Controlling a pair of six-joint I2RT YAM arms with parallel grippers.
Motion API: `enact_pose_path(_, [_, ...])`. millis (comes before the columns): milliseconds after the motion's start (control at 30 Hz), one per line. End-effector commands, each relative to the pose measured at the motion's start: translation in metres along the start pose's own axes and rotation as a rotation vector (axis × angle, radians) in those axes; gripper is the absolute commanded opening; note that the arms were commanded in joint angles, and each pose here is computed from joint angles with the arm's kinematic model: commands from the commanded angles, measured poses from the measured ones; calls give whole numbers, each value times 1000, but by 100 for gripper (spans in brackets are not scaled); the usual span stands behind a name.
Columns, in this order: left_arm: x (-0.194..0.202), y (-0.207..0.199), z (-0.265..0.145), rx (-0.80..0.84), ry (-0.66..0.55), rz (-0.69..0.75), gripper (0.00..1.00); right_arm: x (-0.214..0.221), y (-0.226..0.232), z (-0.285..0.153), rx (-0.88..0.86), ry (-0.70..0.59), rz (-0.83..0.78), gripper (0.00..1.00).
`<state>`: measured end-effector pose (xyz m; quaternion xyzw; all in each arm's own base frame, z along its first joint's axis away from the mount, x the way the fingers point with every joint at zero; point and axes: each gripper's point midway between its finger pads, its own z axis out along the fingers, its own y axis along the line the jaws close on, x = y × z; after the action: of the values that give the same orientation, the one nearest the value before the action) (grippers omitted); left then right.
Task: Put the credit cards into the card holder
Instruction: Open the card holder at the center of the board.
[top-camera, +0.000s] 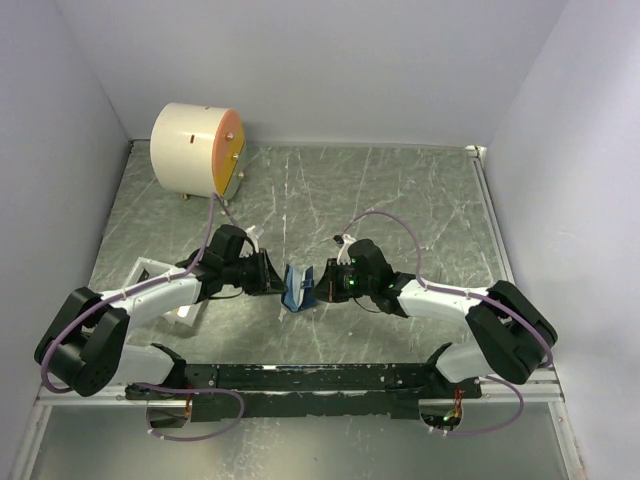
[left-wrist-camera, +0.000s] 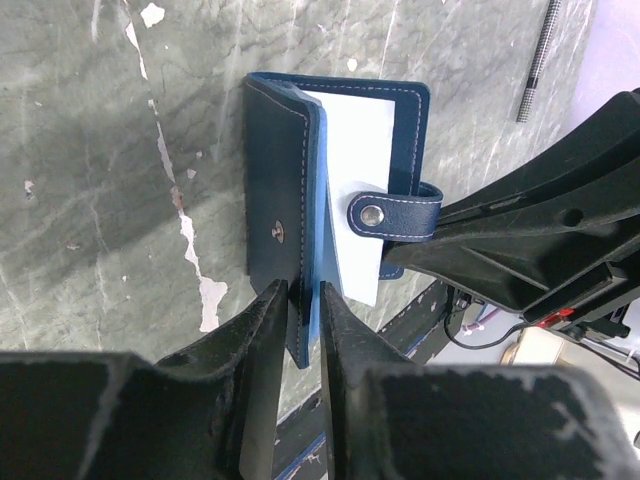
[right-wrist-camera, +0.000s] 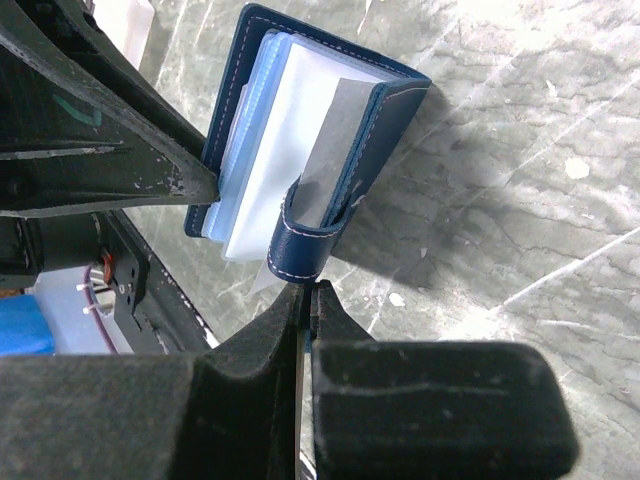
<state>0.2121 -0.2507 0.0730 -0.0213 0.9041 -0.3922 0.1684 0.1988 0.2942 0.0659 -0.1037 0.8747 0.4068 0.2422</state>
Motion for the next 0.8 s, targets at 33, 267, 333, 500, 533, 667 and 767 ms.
enact_pose_path(33, [0, -5, 2, 33, -4, 17, 30, -4, 2, 2, -21, -25, -7, 0])
enact_pose_path(267, [-1, -4, 2, 28, -6, 26, 27, -3, 0, 3, -16, -25, -2, 0])
enact_pose_path(333, [0, -4, 3, 36, -4, 26, 24, -1, -1, 4, -20, -20, 0, 0])
enact_pose_path(500, [3, -3, 7, 52, 7, 18, 25, -2, 6, 9, -58, -8, 10, 0])
enact_pose_path(533, [3, -2, 8, 45, 8, 17, 25, -4, 6, 9, -54, -12, 9, 1])
enact_pose_path(667, [2, 2, 7, 15, 8, 16, 14, -11, -2, 7, 22, -28, -2, 19])
enact_pose_path(767, [0, 1, 4, 2, 3, 20, 7, -25, -6, -3, 108, -53, -15, 31])
